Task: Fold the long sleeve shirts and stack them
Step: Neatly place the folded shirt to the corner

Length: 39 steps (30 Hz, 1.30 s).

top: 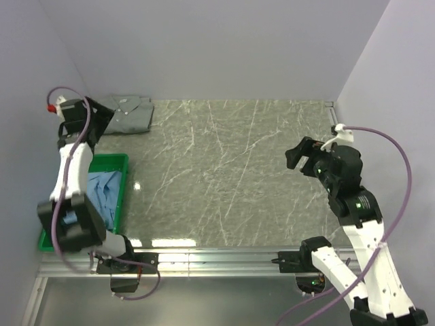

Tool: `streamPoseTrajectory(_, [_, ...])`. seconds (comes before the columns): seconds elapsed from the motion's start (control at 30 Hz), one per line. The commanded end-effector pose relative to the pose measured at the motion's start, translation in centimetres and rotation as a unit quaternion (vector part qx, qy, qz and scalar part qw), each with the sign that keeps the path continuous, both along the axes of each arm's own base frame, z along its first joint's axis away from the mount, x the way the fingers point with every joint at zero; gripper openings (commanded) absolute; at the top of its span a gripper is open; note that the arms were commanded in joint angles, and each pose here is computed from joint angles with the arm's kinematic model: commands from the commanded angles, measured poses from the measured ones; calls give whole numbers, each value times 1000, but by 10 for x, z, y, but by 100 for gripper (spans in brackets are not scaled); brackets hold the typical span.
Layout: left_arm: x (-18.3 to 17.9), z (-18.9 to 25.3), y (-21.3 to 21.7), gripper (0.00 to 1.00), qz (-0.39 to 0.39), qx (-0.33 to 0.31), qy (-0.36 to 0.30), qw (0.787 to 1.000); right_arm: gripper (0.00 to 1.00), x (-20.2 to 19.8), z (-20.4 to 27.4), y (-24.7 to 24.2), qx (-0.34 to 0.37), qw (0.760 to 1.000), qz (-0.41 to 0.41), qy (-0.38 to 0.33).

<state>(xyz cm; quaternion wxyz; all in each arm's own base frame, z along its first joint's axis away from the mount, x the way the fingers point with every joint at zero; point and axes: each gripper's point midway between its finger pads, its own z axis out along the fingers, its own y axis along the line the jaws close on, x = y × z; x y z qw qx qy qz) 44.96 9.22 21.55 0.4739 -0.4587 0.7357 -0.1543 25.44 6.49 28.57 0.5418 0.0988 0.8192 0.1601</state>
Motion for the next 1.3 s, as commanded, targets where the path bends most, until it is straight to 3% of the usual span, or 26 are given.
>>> streamPoseTrajectory(0.0, [-47,67,-21,87,-90,105,-43,989,96,-16,25,-33,-37,996,-69,-39])
streamPoseTrajectory(0.1, [-110,141,-38,98,-82,181,-126,972,100,-28,31,-50,-44,991,-105,-63])
streamPoseTrajectory(0.23, [-163,184,-61,99,-90,267,-142,949,100,-36,22,-65,-49,986,-149,-59])
streamPoseTrajectory(0.3, [-188,188,-72,99,-105,291,-139,941,100,-34,14,-66,-49,985,-154,-52])
streamPoseTrajectory(0.33, [-208,199,-62,99,-67,304,-143,939,100,-33,8,-65,-48,986,-153,-43])
streamPoseTrajectory(0.43, [-237,179,-57,99,-54,319,-128,938,100,-33,-3,-61,-38,988,-146,-45])
streamPoseTrajectory(0.5, [-262,181,-50,99,-26,315,-167,934,99,-34,2,-58,-25,987,-139,-72])
streamPoseTrajectory(0.8, [-307,129,-45,99,10,262,-244,934,100,-46,-6,-61,-33,983,-127,-128])
streamPoseTrajectory(1.17, [-319,98,-30,99,89,190,-309,927,100,-61,-4,-71,-34,972,-141,-183])
streamPoseTrajectory(1.27, [-312,93,-38,99,68,188,-303,932,100,-61,-3,-69,-32,972,-136,-186])
